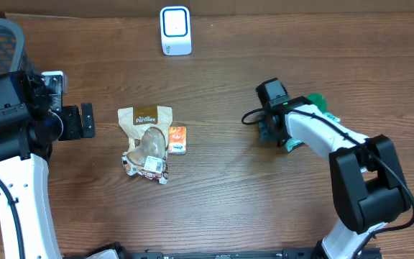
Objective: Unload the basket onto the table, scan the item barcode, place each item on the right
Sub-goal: 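Release the pack and reach the right gripper toward the orange Kleenex box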
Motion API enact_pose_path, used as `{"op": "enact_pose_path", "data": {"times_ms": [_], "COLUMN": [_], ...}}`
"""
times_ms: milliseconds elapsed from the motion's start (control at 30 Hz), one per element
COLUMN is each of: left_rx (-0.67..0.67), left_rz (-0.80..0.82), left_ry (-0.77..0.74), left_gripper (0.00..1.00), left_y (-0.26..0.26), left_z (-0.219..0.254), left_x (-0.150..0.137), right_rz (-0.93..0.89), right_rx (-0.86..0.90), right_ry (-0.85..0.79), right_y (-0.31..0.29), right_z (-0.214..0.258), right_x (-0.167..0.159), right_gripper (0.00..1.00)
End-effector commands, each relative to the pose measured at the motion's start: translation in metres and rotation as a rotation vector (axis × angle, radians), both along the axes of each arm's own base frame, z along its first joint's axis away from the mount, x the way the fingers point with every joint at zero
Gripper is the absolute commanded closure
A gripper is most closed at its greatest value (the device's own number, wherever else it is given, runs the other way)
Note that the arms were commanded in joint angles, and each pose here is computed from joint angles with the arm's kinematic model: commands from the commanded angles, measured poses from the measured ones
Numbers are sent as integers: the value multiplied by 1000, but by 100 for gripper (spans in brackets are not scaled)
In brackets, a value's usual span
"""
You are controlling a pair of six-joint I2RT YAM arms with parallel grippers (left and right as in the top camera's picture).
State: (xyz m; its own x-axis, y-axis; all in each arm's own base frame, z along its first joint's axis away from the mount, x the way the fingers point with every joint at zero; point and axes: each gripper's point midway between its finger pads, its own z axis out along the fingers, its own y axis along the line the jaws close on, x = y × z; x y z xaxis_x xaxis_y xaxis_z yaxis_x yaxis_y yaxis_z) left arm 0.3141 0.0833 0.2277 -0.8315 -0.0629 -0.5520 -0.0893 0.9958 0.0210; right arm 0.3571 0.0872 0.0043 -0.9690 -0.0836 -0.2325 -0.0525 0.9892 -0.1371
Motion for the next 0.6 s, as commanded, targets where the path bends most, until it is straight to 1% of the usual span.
{"op": "enact_pose_path", "data": {"times_ms": [0, 33, 167, 300, 367, 400, 433, 533, 567], "left_rx": [-1, -1, -1, -1, -1, -1, -1, -1, -1], "left_rz": [14, 14, 14, 14, 14, 14, 14, 14, 14], "left_ry": [-13, -13, -13, -13, -13, -13, -13, -13, -13], "left_gripper": [0, 0, 0, 0, 0, 0, 1, 1, 0], "left_y": [1, 1, 1, 1, 1, 1, 1, 1, 1], "left_z": [5, 5, 5, 5, 5, 5, 5, 5, 5], "left_x": [1, 1, 1, 1, 1, 1, 1, 1, 1], "right_rz": [-7, -5, 8, 26, 42, 46, 57, 102, 131], "right_rx": [11, 26, 84, 167, 244, 263, 309, 476, 565], "right_ry": [3, 5, 13, 45, 69, 73, 84, 115, 135], "right_y": [-5, -3, 10, 29, 44, 48, 56, 87, 104], "right_z": [-1, 0, 16, 50, 76, 81, 93, 117, 123], "right_x": [2, 2, 10, 16, 18, 18, 18, 13, 9], "right_gripper": [82, 82, 91, 92, 91, 91, 88, 87, 82]}}
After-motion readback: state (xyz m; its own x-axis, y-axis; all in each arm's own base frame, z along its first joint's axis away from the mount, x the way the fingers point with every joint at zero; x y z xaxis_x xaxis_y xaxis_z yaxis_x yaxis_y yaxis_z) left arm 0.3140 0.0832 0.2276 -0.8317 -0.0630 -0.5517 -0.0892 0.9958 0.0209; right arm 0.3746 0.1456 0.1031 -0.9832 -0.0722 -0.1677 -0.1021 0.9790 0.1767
